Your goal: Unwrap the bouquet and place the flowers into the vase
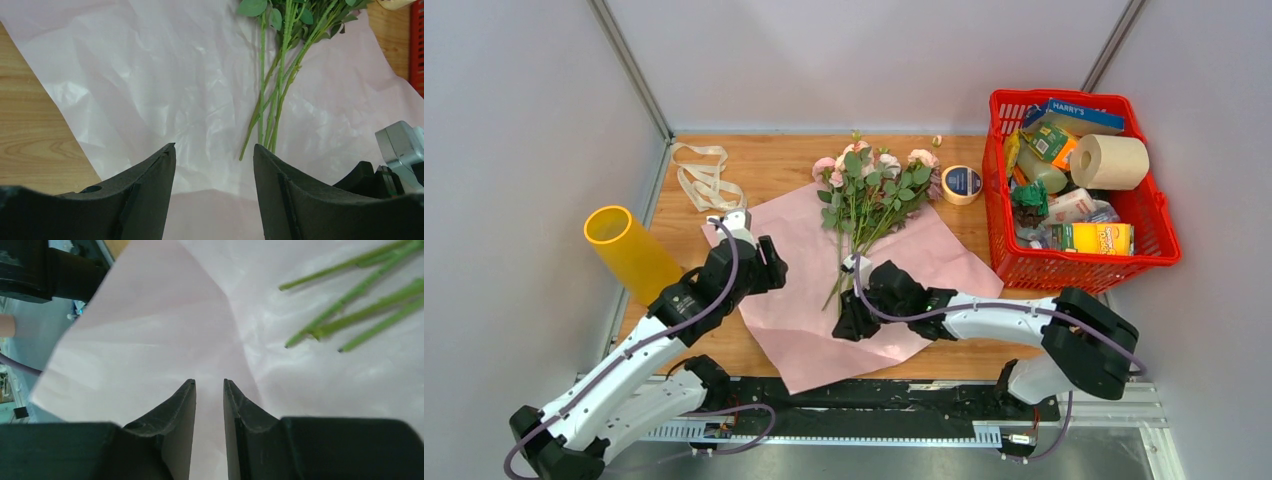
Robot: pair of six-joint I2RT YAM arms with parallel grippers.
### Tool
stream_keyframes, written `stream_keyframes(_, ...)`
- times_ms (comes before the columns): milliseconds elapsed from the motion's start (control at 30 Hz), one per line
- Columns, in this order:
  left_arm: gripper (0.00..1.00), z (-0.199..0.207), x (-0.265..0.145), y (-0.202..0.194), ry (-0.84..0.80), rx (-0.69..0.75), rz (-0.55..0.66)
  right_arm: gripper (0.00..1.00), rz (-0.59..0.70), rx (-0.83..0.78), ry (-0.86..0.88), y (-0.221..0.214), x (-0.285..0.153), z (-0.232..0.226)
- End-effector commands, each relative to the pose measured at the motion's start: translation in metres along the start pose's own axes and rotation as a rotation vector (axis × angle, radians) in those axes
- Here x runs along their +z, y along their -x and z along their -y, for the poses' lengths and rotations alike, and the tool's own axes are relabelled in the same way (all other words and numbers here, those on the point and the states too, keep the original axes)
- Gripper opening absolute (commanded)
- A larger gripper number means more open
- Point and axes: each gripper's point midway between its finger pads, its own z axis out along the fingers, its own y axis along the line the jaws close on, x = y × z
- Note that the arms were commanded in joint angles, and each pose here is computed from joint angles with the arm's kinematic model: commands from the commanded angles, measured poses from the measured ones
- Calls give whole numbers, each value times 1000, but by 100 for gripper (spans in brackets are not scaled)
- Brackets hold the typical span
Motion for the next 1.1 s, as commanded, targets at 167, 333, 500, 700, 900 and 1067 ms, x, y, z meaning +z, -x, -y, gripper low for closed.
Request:
stream_keyframes(167, 66, -16, 22, -35, 64, 9, -89, 29, -99, -39, 101, -41, 26, -44)
stream_keyframes(333, 66, -14, 29, -47, 38, 13, -110, 29, -105, -7, 10, -56, 27, -25)
stream_keyframes(500, 64, 3, 28, -47, -68, 59, -120, 32, -57, 8, -80, -45, 21, -13)
stream_keyframes(700, 64, 35, 31, -37, -212, 156, -124, 35, 108, 1, -85, -2, -13, -34)
stream_keyframes(900, 62, 64, 61, -21, -223, 228, -163, 60, 332, -35, -235, 39, -62, -15)
stream_keyframes(1067, 59, 93, 88, -2, -271, 248, -112, 93, 463, -31, -299, 60, -104, -10)
